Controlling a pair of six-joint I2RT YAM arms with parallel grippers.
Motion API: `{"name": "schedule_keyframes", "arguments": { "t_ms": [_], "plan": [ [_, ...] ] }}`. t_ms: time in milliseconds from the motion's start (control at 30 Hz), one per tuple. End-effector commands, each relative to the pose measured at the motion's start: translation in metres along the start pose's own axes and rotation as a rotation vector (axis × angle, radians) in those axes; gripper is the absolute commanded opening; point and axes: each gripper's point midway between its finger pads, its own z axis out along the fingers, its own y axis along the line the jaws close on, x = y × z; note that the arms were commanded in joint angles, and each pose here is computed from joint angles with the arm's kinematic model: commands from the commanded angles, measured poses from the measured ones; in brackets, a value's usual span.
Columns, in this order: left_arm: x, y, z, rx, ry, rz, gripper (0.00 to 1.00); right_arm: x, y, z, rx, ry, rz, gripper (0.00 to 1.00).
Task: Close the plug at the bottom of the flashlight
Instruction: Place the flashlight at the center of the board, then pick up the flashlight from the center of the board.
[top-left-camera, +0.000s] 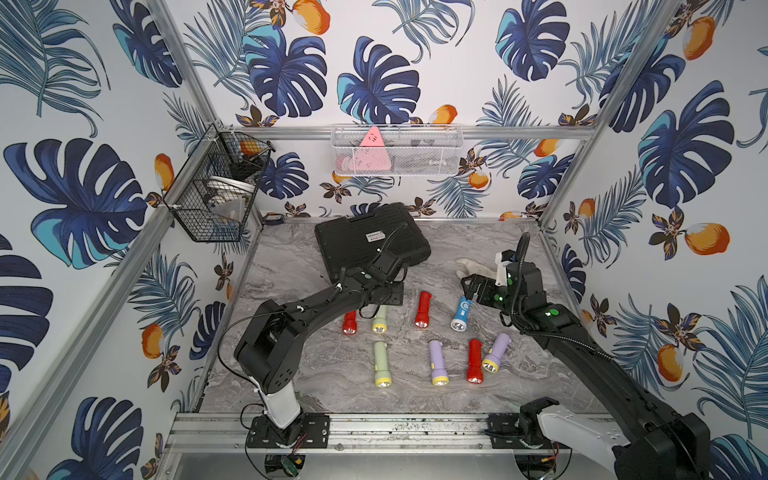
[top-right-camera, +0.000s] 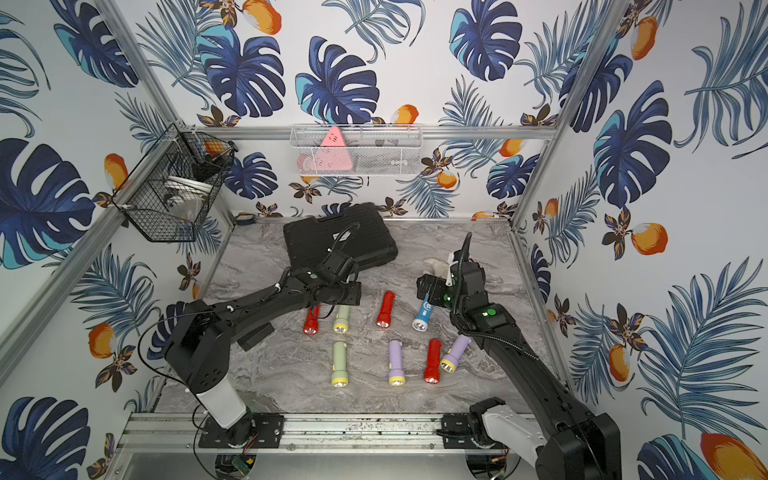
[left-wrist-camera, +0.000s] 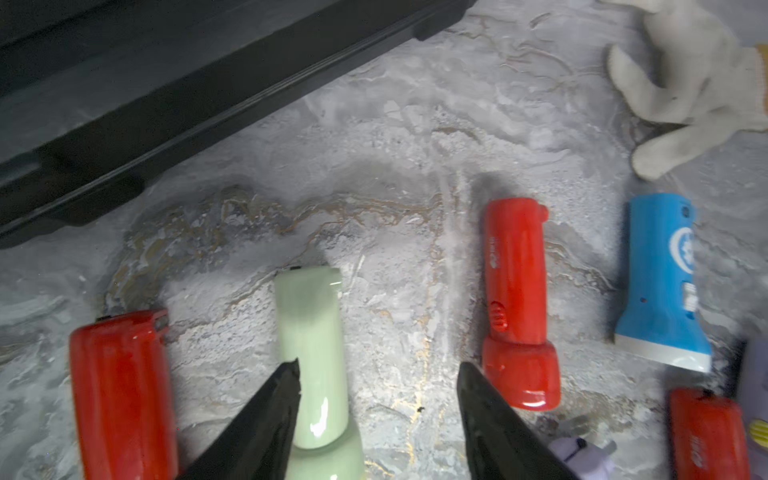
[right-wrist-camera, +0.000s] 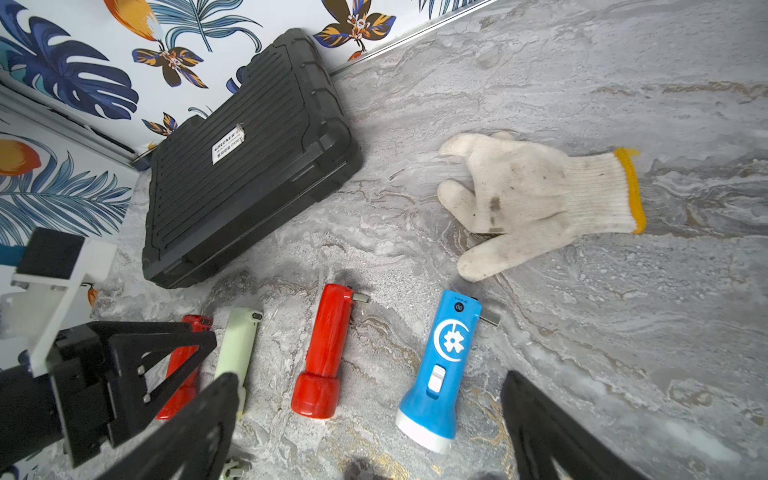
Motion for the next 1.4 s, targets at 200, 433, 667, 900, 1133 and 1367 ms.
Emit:
{"name": "schedule_keyframes", "arguments": {
  "t_ms": [200, 433, 667, 900, 1133, 1367],
  "plan": [
    [0.003, -0.059, 0.02, 0.085, 0.071, 0.163, 0.64, 0.008, -0.02, -0.013, 0.086, -0.012, 0.04, 1.0],
    [0.013, -0.089, 0.043, 0.071, 0.113, 0.248, 0.65, 0.01, -0.021, -0.023, 0.076, -0.024, 0.032, 1.0],
    [0.023, -0.094, 0.067, 0.002, 0.145, 0.31, 0.65, 0.009, -0.019, -0.026, 0.068, -0.021, 0.027, 1.0],
    [0.025, -0.084, 0.083, -0.077, 0.153, 0.352, 0.65, 0.009, -0.017, -0.026, 0.056, -0.02, 0.021, 1.0],
    [0.033, -0.082, 0.099, -0.105, 0.177, 0.373, 0.64, 0.009, -0.017, -0.028, 0.051, -0.028, 0.027, 1.0],
    [0.041, -0.076, 0.107, -0.122, 0.186, 0.38, 0.57, 0.007, -0.017, -0.03, 0.055, -0.034, 0.024, 1.0]
  ]
}}
